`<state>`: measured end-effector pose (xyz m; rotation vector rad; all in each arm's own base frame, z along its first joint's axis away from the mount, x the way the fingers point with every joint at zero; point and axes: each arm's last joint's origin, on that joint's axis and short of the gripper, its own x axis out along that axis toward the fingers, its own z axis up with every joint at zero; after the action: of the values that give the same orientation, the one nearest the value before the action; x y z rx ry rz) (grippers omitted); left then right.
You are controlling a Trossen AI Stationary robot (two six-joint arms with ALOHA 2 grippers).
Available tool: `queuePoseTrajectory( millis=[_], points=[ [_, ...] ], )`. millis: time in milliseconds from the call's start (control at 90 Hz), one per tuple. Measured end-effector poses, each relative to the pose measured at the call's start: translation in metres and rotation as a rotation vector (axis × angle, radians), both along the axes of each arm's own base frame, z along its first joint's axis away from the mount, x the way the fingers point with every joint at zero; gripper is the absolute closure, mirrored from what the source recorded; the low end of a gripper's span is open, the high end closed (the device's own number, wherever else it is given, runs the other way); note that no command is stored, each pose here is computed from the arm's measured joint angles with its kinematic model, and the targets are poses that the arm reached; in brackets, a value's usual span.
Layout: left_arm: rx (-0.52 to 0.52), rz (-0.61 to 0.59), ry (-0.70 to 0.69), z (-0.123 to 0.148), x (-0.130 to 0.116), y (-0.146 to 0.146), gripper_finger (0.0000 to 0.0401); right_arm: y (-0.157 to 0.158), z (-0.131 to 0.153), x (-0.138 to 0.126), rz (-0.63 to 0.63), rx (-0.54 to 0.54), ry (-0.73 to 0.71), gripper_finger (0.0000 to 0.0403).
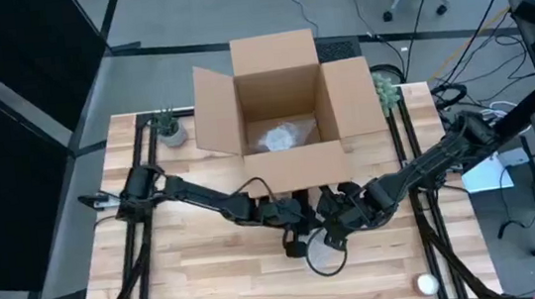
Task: Wrap mug
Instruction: Wrap the orange mug with the bubble wrap
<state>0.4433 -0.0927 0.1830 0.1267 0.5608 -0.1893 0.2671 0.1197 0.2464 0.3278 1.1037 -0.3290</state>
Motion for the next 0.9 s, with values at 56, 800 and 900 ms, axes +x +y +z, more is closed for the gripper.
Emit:
queuePoseTrajectory(
  millis=[56, 800, 900],
  points=[
    [-0.002, 0.0, -0.008, 0.0, 0.001, 0.0, 0.0399, 0.001, 0.0, -0.002, 0.006, -0.003, 0.014, 0.0243],
    [-0.004, -0.004, -0.004, -0.001, 0.0, -0.001, 0.0399, -0.011, -0.01, -0.05, -0.215, -0.175, -0.072, 0.0243],
    [-0.003, -0.004, -0.004, -0.001, 0.0, -0.001, 0.0399, -0.009, -0.033, -0.048, -0.219, -0.118, -0.133, 0.0243]
  ],
)
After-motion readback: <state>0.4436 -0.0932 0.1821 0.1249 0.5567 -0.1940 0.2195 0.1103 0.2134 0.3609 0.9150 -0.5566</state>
